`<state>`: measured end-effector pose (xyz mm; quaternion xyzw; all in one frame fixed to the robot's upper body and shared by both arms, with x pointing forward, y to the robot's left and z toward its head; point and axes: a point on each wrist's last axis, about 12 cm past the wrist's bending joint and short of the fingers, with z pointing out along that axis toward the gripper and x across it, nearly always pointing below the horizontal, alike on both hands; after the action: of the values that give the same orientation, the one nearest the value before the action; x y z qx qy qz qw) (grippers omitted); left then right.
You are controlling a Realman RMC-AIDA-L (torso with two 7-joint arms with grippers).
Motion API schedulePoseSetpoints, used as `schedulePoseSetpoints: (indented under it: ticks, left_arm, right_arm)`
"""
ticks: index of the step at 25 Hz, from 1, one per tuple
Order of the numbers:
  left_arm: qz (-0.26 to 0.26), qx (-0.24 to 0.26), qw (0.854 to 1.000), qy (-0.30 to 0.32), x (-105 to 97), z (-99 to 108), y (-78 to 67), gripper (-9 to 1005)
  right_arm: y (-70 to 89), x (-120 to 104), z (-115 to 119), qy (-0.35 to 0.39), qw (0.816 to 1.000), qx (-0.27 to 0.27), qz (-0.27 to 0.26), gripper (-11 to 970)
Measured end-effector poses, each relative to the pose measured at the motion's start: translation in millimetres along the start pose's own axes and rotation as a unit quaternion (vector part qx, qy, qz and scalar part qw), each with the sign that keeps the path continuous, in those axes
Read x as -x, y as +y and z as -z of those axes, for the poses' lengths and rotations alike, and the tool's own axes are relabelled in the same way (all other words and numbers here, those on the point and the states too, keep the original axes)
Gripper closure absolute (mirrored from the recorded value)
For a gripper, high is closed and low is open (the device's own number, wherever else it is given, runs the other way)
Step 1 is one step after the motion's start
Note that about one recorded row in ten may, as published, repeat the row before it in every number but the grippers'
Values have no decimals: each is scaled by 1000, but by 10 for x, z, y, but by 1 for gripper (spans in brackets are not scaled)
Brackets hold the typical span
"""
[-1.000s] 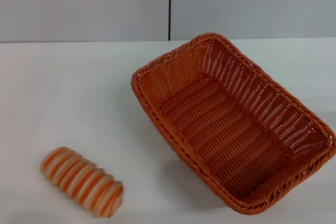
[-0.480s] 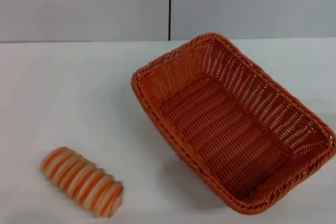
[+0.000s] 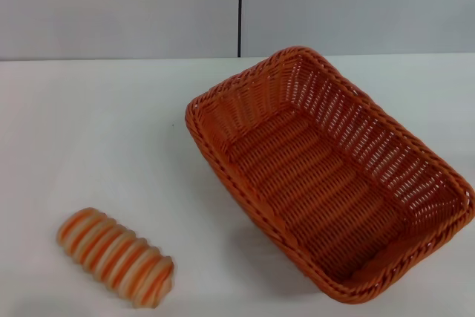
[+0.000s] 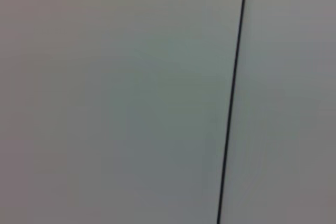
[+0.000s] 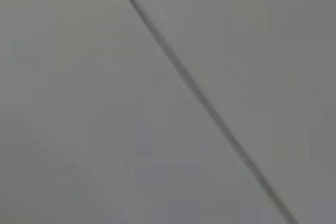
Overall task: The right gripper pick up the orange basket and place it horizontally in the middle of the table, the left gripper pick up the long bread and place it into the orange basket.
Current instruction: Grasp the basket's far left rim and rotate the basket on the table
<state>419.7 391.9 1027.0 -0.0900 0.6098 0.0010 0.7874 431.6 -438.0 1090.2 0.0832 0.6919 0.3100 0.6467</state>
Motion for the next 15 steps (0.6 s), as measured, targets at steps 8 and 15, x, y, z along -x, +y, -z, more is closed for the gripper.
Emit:
schedulePoseSetpoints:
  ticks: [8,15]
  left_arm:
    - [3,-22,1000,-1,-10,-120,-77,292]
    - [1,-20,1000,9,-23,-35,-54,292]
  right_arm:
    - [261,360,-700,256,967,6,2,348]
    - [710,649,-1342,386,920,24,59,348]
